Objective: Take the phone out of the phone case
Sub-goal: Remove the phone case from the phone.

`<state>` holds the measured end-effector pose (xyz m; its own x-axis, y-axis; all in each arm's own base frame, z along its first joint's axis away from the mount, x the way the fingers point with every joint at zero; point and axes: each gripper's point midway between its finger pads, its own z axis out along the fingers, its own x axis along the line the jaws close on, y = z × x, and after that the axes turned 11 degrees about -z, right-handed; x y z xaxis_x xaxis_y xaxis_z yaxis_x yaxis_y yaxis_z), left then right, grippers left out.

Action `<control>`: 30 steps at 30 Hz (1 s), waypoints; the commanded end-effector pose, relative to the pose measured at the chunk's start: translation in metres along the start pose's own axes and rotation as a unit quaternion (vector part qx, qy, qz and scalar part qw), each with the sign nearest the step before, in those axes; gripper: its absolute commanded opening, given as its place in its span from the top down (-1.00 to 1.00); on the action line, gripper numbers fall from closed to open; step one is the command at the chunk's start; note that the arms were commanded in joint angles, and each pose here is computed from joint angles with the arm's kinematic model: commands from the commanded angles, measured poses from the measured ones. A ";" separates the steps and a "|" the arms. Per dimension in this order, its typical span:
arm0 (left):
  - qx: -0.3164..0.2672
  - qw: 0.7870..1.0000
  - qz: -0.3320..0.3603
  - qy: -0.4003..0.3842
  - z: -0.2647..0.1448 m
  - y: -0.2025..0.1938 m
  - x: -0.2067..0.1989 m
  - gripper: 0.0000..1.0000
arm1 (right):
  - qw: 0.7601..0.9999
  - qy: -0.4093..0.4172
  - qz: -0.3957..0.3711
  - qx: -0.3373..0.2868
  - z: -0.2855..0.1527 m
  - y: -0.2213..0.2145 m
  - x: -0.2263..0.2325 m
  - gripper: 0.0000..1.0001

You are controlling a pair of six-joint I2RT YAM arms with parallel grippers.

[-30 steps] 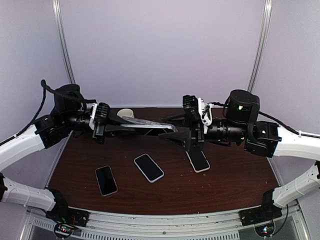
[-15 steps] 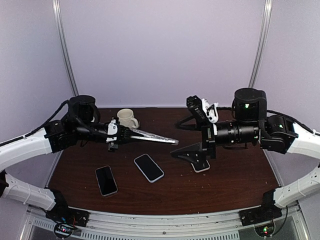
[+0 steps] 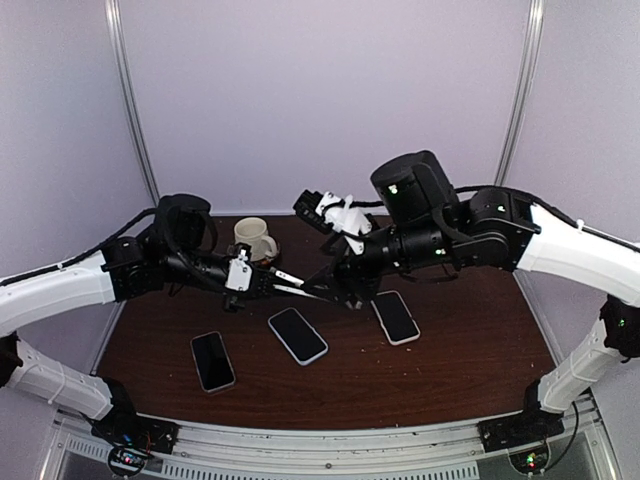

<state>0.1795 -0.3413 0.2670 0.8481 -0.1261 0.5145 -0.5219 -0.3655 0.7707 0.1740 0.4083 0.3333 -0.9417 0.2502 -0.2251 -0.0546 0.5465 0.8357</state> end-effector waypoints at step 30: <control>-0.065 0.997 0.035 0.002 -0.006 0.041 0.008 1.00 | 0.991 -0.043 -0.049 0.113 0.050 -0.027 -0.004 0.49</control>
<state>0.1741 -0.3425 0.2614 0.8583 -0.1532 0.4897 -0.5095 -0.3671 0.7782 0.1853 0.4327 0.2883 -0.9247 0.2289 -0.3041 -0.0550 0.7104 0.7017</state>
